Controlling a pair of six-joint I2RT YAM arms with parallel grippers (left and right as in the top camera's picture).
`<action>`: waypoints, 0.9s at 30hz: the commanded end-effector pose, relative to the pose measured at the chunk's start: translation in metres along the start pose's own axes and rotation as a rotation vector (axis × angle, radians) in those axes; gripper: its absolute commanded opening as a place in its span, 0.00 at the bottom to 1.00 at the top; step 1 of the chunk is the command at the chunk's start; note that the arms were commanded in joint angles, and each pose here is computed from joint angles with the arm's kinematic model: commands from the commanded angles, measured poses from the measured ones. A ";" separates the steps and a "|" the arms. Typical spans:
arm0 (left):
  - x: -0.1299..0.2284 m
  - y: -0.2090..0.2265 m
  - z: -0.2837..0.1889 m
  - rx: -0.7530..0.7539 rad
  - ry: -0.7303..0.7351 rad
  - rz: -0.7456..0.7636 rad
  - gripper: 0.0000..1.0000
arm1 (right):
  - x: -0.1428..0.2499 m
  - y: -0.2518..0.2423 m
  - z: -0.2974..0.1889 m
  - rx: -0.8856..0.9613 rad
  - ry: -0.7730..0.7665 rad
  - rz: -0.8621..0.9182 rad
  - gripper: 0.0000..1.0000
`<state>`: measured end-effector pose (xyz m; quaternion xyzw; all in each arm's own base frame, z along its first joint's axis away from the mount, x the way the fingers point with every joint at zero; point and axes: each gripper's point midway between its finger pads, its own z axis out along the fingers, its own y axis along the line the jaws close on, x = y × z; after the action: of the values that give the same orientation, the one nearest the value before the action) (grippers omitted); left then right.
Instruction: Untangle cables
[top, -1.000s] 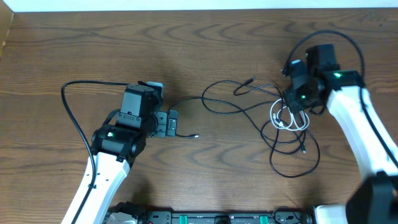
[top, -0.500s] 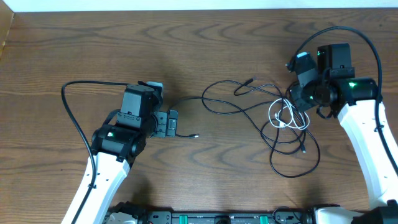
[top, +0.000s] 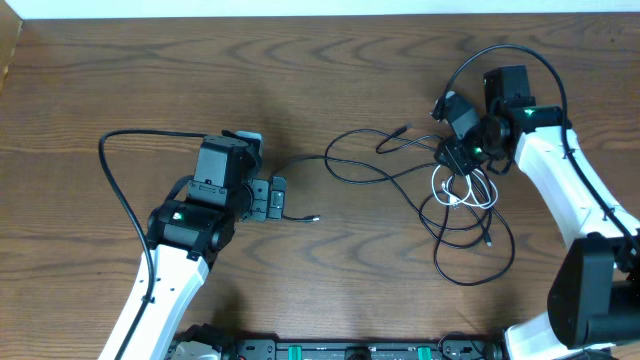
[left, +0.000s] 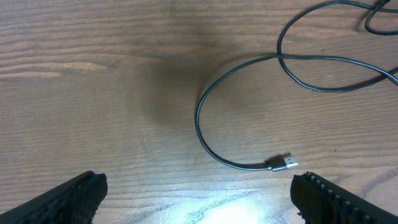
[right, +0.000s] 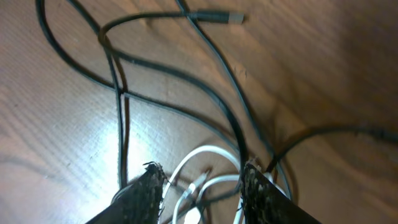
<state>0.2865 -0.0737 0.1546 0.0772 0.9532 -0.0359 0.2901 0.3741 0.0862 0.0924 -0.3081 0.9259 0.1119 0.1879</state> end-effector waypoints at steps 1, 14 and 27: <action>-0.001 0.005 0.000 -0.020 0.000 -0.018 0.99 | 0.001 -0.002 0.010 -0.028 0.003 -0.063 0.41; -0.001 0.005 0.000 -0.020 0.000 -0.018 0.99 | 0.049 -0.023 0.017 -0.046 0.149 -0.008 0.36; -0.001 0.005 0.000 -0.020 0.000 -0.018 0.99 | 0.063 -0.035 0.011 -0.044 0.163 0.081 0.38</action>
<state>0.2865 -0.0738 0.1546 0.0773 0.9532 -0.0361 0.2901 0.3510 0.0302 0.0526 -0.2827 0.9474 0.1133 0.0987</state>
